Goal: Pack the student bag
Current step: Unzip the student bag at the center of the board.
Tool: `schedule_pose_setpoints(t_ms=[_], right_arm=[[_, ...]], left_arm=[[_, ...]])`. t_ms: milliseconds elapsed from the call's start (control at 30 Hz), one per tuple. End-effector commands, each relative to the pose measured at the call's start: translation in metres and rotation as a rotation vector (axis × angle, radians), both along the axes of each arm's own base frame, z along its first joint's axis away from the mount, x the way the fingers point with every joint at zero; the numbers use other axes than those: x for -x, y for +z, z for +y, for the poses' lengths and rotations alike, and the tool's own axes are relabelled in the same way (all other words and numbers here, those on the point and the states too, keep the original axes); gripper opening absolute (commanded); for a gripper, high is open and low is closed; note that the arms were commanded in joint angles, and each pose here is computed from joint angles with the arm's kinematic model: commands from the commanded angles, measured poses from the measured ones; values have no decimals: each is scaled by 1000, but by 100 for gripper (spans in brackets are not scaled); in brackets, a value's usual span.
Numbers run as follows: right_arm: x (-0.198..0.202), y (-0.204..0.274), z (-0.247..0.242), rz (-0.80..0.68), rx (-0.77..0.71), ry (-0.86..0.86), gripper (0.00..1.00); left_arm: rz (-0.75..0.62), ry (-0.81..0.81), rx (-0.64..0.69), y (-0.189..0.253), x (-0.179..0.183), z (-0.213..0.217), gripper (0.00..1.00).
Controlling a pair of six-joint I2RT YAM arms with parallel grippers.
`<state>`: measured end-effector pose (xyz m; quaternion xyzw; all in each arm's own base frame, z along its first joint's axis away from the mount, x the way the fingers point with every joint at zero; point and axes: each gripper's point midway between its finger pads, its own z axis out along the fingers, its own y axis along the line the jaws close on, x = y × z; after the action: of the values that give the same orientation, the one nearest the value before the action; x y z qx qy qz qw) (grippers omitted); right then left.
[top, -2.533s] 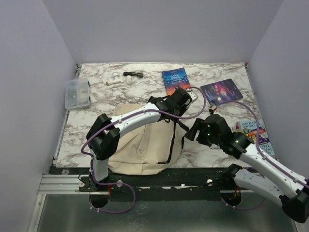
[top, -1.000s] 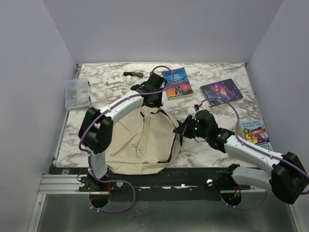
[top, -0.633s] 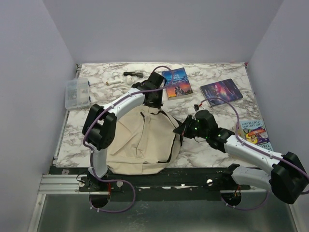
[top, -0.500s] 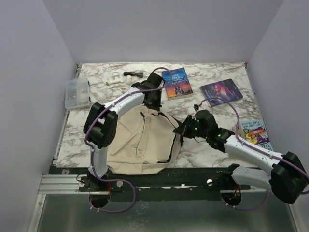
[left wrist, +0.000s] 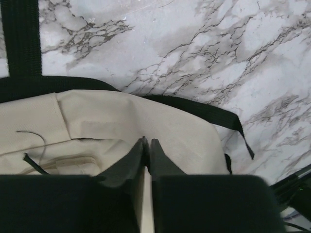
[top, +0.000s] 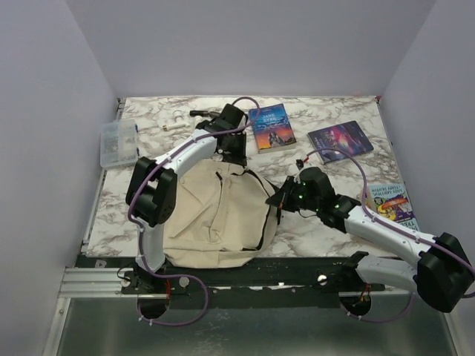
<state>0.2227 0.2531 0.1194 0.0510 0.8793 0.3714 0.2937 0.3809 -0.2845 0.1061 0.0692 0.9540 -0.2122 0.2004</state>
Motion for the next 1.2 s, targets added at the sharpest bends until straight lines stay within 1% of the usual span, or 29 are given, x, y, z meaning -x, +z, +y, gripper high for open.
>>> schedule_pose_setpoints(t_ms=[0,67,133,200,233,267,367,467,567,633,700,833,967,1033,1067,1167], right_arm=[[9,5,5,17,45,89,1],[3,9,4,10,69,77,1],[-2,13,5,1,86,76,1],[-6,18,9,-4,82,81,1],[-8,20,12,-1,74,86,0],[-9,22,14,3,66,85,1],[-13,28,21,15,45,86,1],[-15,30,25,23,33,95,0],[-16,30,27,25,34,111,1],[-15,29,29,37,38,125,1],[-11,29,32,56,28,148,1],[1,32,42,92,-25,217,1],[8,35,44,111,-48,235,1],[8,36,41,108,-41,224,0],[7,36,40,104,-36,220,1],[6,38,37,94,-24,208,1]], left_arm=[[-132,9,33,51,-7,22,31],[-146,14,58,63,8,28,51],[-167,15,99,74,27,33,63],[-168,8,132,73,53,40,71],[-186,9,166,80,65,42,73],[-183,-2,203,77,80,42,75],[-201,-79,325,81,130,36,75],[-175,-149,408,68,178,27,75],[-148,-191,414,49,213,18,75],[-122,-180,402,38,223,15,75],[-113,-152,399,34,227,10,76],[-166,-147,366,42,220,-7,88],[-181,-149,309,42,210,-23,89],[-173,-157,293,40,206,-28,88],[-170,-152,277,38,204,-29,87],[-157,-123,199,27,198,-23,74]])
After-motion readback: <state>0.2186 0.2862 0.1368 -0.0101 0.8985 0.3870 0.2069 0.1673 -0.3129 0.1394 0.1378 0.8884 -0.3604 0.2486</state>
